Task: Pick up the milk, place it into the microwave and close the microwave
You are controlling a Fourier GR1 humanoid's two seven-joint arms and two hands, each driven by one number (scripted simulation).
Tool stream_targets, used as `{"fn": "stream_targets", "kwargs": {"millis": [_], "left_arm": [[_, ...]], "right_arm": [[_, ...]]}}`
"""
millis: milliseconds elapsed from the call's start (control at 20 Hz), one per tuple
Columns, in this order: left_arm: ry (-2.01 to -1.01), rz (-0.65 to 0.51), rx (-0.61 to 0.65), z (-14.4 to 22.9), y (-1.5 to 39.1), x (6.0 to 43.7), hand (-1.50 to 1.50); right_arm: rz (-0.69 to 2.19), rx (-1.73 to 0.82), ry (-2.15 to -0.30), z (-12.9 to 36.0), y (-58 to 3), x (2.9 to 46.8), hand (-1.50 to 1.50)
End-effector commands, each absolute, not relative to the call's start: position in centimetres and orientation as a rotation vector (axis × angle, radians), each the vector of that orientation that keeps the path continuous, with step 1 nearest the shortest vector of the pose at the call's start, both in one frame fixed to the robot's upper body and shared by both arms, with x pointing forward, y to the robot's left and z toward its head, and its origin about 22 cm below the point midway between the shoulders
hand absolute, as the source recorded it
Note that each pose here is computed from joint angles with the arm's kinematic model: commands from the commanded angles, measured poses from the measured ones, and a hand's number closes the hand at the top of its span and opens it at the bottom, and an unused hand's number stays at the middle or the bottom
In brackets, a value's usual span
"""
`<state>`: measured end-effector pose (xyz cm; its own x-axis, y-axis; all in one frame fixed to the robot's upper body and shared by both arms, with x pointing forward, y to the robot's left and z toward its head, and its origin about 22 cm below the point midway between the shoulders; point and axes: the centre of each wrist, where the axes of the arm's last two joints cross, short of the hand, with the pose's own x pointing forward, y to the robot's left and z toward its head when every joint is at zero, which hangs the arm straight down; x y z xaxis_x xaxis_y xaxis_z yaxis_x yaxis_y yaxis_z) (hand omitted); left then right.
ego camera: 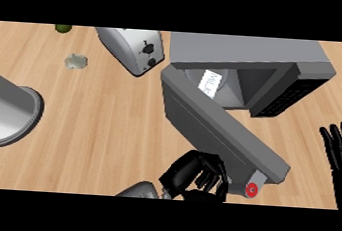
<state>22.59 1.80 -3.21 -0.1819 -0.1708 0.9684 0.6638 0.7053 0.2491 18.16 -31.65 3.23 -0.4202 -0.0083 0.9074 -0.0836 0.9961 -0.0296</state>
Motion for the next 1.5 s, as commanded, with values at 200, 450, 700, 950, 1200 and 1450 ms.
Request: {"fn": "stream_targets", "kwargs": {"millis": [200,450,700,950,1200,1450], "left_arm": [[-1.706,-0.606,-0.360,-1.3,-0.1,23.8,1.50],[-1.762,-0.555,-0.340,0.1,-0.5,26.0,1.50],[-1.751,-0.476,-0.295,2.1,-0.8,28.6,1.50],[-1.743,-0.413,-0.218,2.9,-0.6,30.8,1.50],[-1.771,-0.218,-0.266,5.2,-0.4,32.6,1.50],[-1.800,-0.164,-0.249,6.0,-0.1,34.2,1.50]], "right_arm": [[0.172,0.239,-2.036,5.9,-31.1,18.1,-1.50],[0.277,0.346,-2.037,8.2,-31.2,18.6,-1.50],[0.291,0.407,-2.048,9.1,-30.3,19.2,-1.50],[0.301,0.449,-2.069,10.2,-31.0,19.5,-1.50],[0.319,0.488,-2.044,10.7,-30.7,19.4,-1.50],[0.312,0.515,-2.068,11.5,-30.7,19.7,-1.50]]}}
